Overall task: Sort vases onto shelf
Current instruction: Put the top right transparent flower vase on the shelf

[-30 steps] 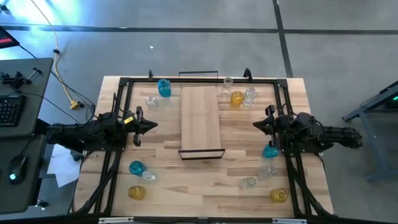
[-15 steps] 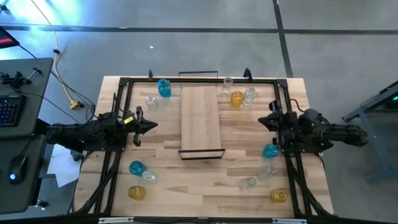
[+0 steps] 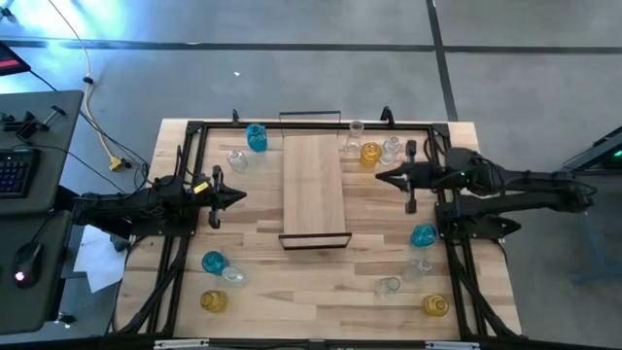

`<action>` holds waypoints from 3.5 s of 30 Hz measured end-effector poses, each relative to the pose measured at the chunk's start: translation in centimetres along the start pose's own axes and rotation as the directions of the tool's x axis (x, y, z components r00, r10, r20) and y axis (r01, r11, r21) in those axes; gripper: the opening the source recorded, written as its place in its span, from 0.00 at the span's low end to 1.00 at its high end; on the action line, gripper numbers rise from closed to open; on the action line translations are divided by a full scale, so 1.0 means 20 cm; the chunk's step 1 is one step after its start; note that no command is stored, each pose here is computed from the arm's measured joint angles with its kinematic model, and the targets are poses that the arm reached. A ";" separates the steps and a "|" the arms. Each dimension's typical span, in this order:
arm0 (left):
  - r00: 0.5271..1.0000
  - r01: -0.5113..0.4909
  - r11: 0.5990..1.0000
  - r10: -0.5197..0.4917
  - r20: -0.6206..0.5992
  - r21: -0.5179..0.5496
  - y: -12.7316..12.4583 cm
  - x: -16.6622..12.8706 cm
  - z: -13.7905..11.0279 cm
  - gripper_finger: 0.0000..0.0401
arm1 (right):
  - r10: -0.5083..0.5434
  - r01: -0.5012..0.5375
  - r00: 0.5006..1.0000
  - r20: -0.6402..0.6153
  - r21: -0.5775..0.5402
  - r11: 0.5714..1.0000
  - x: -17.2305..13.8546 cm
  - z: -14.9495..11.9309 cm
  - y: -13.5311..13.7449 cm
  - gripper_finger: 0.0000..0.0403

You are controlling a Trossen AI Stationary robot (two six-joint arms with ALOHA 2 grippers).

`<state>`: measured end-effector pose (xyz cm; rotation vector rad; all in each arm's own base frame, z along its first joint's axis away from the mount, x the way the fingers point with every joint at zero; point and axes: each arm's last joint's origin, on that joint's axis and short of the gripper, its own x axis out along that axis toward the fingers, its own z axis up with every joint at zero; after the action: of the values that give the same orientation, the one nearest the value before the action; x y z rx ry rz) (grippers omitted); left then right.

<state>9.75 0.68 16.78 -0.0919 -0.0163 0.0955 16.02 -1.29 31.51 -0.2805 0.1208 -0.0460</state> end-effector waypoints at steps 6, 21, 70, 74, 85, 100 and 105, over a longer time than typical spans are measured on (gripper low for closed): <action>1.000 0.000 1.000 0.000 -0.001 0.000 0.00 0.00 0.00 0.00 | -0.138 0.130 0.984 -0.115 -0.073 0.989 0.07 0.14 -0.07 0.00; 1.000 0.000 1.000 0.000 0.000 -0.009 0.00 0.00 0.00 0.00 | -0.300 0.346 0.718 -0.629 -0.051 0.937 0.15 -0.04 -0.29 0.05; 1.000 0.001 1.000 -0.001 0.000 -0.028 0.00 0.00 0.00 0.00 | -0.288 0.599 0.471 -0.834 0.063 0.798 0.08 -0.35 -0.66 0.54; 1.000 0.001 0.999 -0.001 0.000 -0.033 0.00 0.00 0.00 0.00 | -0.253 0.598 0.425 -0.869 0.060 0.799 0.14 -0.43 -0.68 0.54; 1.000 0.000 0.999 0.000 -0.001 -0.035 0.00 0.00 0.00 0.00 | -0.276 0.622 0.362 -0.890 0.011 0.783 0.19 -0.51 -0.72 0.54; 1.000 0.000 0.999 0.000 -0.001 -0.036 0.00 0.00 0.00 0.00 | -0.247 0.688 0.369 -0.896 0.084 0.721 0.16 -0.52 -0.73 0.54; 1.000 0.000 0.999 0.000 -0.001 -0.037 0.00 0.00 0.00 0.00 | -0.250 0.722 0.348 -0.904 0.088 0.687 0.16 -0.52 -0.73 0.54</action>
<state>9.75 0.68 16.78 -0.1288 -0.0173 0.0949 17.45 -18.31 25.29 0.2731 1.0231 -0.8801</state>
